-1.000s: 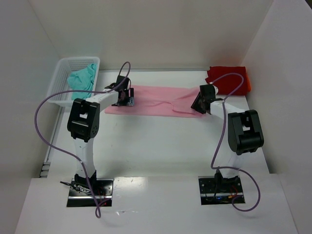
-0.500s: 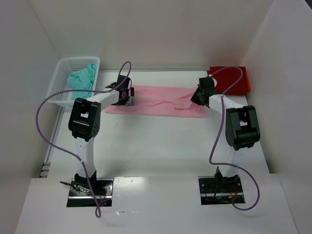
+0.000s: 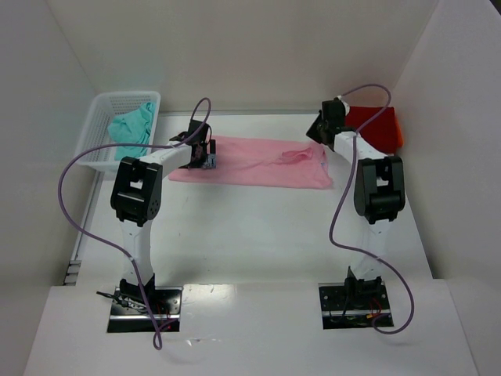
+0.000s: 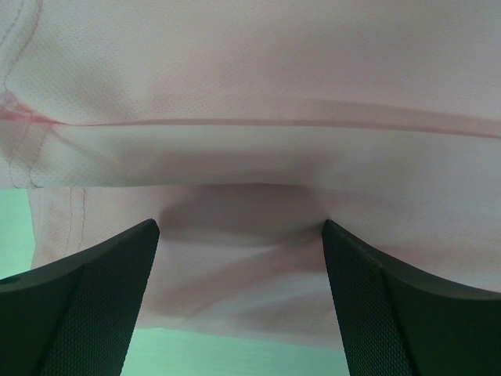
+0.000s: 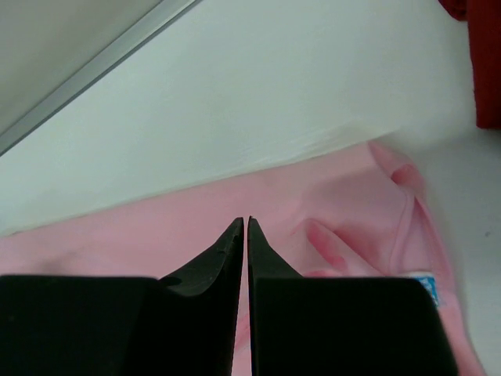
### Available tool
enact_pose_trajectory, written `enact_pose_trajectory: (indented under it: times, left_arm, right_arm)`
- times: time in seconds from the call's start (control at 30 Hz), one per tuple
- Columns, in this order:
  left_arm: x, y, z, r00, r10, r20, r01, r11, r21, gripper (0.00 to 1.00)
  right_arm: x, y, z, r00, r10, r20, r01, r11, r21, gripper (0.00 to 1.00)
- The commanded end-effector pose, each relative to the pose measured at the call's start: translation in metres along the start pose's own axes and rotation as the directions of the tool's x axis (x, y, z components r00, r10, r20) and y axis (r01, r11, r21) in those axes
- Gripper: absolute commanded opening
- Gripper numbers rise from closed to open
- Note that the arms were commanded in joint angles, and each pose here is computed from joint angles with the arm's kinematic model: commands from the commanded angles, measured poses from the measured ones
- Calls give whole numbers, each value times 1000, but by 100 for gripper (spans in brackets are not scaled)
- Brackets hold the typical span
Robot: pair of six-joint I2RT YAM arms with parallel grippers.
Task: Fold and stack the t-shirts
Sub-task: Fold the other side of the tshirt into a rectangle
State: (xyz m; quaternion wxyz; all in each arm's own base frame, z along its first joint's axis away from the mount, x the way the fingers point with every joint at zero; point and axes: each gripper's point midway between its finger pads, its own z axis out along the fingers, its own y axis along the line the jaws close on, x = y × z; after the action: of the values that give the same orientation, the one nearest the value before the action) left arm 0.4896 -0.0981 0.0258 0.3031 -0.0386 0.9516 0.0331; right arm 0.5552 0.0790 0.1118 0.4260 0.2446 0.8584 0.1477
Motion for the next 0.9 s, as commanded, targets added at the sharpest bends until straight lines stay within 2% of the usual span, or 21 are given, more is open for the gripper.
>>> enact_pose_trajectory:
  times: [0.0, 0.13, 0.2, 0.27, 0.33, 0.37, 0.47, 0.6, 0.7, 0.73, 0.87]
  left_arm:
    - [6, -1, 6, 1000, 12, -28, -12, 1000, -3, 93]
    - [6, -1, 6, 1000, 12, -28, -12, 1000, -3, 93]
    - [6, -1, 6, 1000, 12, -28, -12, 1000, -3, 93]
    - [6, -1, 6, 1000, 12, -28, -12, 1000, -3, 93]
    - [6, -1, 6, 1000, 12, -28, -12, 1000, -3, 93]
    - [6, -1, 6, 1000, 12, -28, -12, 1000, -3, 93]
    - [6, 1, 6, 1000, 12, -26, -12, 1000, -12, 93]
    - [10, 2, 7, 999, 14, -35, -14, 1000, -14, 93]
    - [10, 2, 7, 999, 14, -35, -14, 1000, -14, 93]
    - [14, 3, 8, 999, 16, -45, -17, 1000, -17, 93]
    - [14, 3, 8, 999, 16, -45, -17, 1000, -17, 94]
  right_arm:
    - [-25, 17, 13, 999, -19, 45, 21, 999, -46, 10]
    - [-30, 21, 18, 999, -31, 40, 32, 999, -41, 21]
    - [-37, 26, 10, 998, -29, 56, 32, 998, -52, 40]
    - [-49, 33, -9, 995, -45, 85, 51, 996, -70, 53]
    - [-51, 38, -32, 995, -45, 84, 53, 994, -95, 61]
    - [-39, 32, -38, 997, -48, 54, 52, 995, -90, 66]
    - [-33, 34, -65, 998, -40, 46, 46, 990, -132, 70]
    - [10, 8, -68, 999, -19, -45, 14, 995, -98, 68]
    - [30, 0, -69, 997, -12, -73, 3, 994, -112, 46]
    - [38, 3, -69, 996, -20, -87, 9, 992, -125, 30]
    - [65, 17, -61, 984, -111, -137, 87, 981, -172, 15]
